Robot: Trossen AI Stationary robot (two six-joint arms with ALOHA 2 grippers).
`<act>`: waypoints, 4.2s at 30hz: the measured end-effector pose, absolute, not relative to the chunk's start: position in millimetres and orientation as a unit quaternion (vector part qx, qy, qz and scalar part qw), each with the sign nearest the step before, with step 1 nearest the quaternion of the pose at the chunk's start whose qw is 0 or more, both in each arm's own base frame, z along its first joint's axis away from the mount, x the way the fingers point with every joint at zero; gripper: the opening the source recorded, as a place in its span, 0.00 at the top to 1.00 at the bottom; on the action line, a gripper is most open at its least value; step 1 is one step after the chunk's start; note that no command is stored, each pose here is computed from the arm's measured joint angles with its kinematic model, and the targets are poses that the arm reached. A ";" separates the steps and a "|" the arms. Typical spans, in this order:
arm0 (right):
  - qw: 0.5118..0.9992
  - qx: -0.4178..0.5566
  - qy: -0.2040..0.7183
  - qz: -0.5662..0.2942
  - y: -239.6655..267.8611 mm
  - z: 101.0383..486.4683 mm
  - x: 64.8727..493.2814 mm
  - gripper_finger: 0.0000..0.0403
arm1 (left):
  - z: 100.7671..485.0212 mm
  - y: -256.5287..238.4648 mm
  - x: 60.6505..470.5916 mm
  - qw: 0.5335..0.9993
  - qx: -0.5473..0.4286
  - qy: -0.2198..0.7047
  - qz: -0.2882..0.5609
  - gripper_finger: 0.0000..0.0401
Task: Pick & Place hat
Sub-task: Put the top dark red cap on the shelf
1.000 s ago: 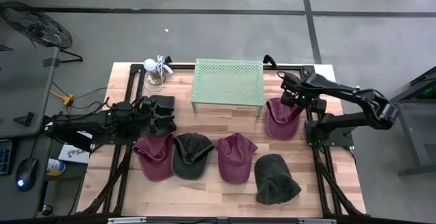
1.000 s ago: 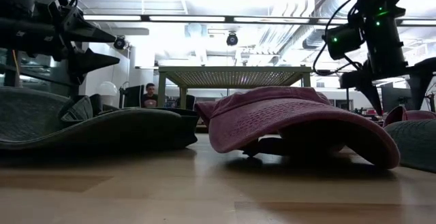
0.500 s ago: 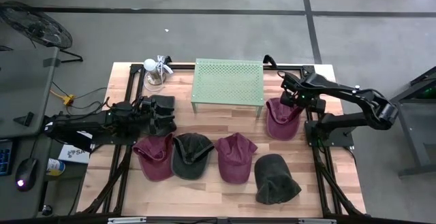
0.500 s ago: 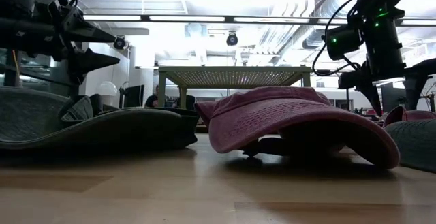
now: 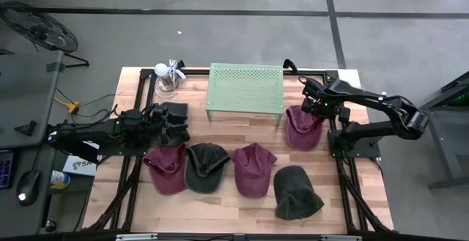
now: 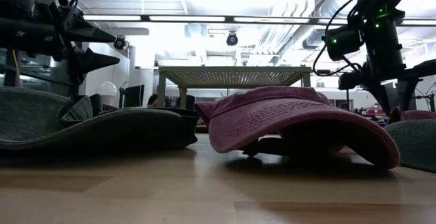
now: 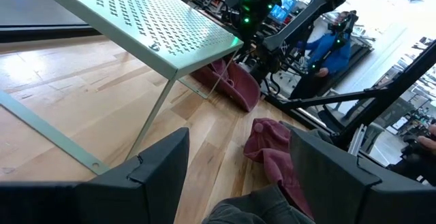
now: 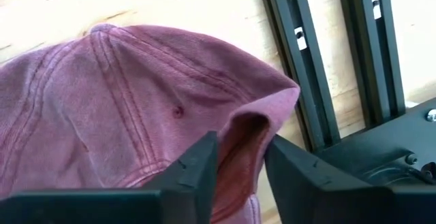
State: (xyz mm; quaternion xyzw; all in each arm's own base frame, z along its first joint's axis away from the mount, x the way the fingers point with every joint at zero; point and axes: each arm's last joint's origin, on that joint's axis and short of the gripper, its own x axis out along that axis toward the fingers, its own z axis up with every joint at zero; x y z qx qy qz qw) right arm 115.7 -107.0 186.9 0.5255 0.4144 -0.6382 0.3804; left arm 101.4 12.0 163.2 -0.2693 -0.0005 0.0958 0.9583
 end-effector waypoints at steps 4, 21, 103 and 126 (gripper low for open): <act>0.380 0.528 0.416 -0.635 -106.8 186.9 115.8 0.83 | 163.2 12.0 101.4 0.958 -0.269 0.000 0.096 0.38; 0.428 0.517 0.428 -0.606 -99.3 212.1 117.2 0.99 | 163.2 12.0 101.4 0.958 -0.269 -0.001 0.096 0.38; 0.971 0.146 0.139 -0.126 -68.8 461.2 173.6 1.00 | 176.5 14.5 100.6 0.933 -0.331 -0.087 0.114 0.38; 0.985 0.113 0.110 -0.063 -71.4 459.3 214.3 1.00 | 288.7 17.9 143.0 0.962 -0.213 -0.139 0.100 0.38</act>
